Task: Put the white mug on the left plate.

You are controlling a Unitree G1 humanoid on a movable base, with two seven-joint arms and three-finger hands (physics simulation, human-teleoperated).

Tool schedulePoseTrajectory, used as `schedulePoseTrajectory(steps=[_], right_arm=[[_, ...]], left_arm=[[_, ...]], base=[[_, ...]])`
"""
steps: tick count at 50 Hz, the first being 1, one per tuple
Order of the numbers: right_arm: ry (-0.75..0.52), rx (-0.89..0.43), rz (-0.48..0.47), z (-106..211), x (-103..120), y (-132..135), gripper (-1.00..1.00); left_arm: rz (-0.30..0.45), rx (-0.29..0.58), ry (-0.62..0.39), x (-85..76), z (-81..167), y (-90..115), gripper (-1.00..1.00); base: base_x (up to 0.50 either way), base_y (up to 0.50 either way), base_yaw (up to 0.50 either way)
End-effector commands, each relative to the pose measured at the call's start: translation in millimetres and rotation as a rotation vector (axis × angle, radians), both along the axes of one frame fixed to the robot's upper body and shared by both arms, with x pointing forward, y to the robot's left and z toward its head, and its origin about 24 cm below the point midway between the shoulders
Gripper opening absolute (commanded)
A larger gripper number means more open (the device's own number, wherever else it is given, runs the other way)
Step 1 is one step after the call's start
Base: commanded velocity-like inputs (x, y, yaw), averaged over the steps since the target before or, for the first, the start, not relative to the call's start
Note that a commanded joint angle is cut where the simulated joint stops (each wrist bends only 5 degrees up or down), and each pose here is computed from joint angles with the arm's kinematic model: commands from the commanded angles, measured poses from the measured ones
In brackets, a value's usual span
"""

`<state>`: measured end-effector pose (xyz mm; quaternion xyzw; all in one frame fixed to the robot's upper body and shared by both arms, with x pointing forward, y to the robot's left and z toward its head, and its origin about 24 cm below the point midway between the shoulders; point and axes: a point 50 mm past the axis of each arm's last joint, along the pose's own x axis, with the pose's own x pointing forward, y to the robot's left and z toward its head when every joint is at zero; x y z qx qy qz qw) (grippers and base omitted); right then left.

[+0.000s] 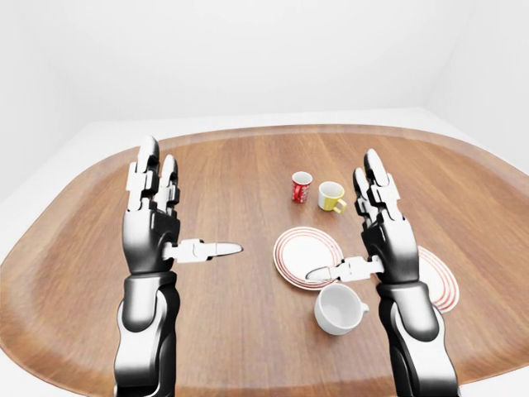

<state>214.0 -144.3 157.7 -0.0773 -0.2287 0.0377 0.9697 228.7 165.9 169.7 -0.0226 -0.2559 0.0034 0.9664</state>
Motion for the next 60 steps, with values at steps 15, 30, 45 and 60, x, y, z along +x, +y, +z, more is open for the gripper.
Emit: schedulePoseTrajectory(steps=[15, 30, 45, 60], right_arm=[[0.139, -0.207, 0.224, -25, -34, 30, 1.00], [0.151, -0.324, 0.217, -25, -37, 25, 1.00], [0.255, -0.547, 0.118, -43, -31, 13, 1.00], [0.314, -0.646, 0.051, -50, -29, 5, 1.00]], left_arm=[[0.004, 0.002, 0.002, -0.6, 0, 1, 0.96], [0.005, 0.002, 0.000, -1.0, 0, 1, 0.96], [0.008, 0.000, -0.010, 0.3, 2, 2, 0.96], [0.010, 0.001, -0.020, 0.8, 5, 3, 0.96]], base=[[0.00, 0.00, 0.00], [0.00, 0.00, 0.00], [0.00, 0.00, 0.00], [0.00, 0.00, 0.00]])
